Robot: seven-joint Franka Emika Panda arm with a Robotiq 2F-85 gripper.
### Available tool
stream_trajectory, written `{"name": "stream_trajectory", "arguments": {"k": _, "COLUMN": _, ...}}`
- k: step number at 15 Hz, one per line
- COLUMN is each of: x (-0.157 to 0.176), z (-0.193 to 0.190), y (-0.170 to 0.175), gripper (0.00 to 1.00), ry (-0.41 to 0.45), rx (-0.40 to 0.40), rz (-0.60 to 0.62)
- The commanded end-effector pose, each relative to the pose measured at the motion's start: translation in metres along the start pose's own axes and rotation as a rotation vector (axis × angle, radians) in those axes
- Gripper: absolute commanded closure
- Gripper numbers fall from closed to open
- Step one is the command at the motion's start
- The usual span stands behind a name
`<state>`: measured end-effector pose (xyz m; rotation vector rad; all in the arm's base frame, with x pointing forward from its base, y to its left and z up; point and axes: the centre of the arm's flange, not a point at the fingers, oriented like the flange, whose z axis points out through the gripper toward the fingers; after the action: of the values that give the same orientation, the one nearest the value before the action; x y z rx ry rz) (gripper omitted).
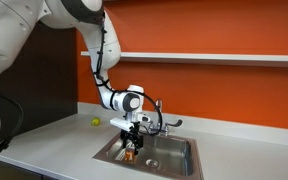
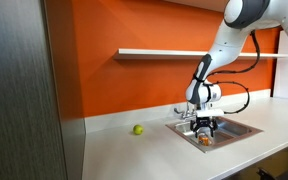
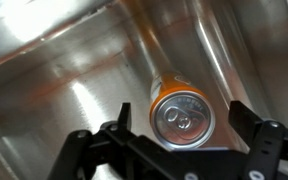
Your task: Put the can on the left counter
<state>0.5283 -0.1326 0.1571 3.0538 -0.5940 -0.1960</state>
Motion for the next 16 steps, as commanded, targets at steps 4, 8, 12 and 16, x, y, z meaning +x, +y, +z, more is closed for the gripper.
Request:
{"name": "stream_trajectory", "arguments": {"k": 4, "x": 0.008, "z": 0.007, "y": 0.001, "gripper": 0.0, "ry": -0.008, "rx": 0.012, "rz": -0.013}}
{"name": "stream_trajectory", "arguments": {"k": 8, "x": 0.009, "z": 0.013, "y": 0.0, "gripper": 0.0, "ry": -0.016, "rx": 0.009, "rz": -0.015}}
{"name": "stream_trajectory", "arguments": {"k": 12, "x": 0.009, "z": 0.016, "y": 0.0, "gripper": 0.0, "ry": -0.021, "rx": 0.008, "rz": -0.014}}
{"name": "stream_trajectory", "arguments": {"k": 16, "x": 0.011, "z": 0.018, "y": -0.001, "gripper": 0.0, "ry": -0.023, "rx": 0.006, "rz": -0.014}}
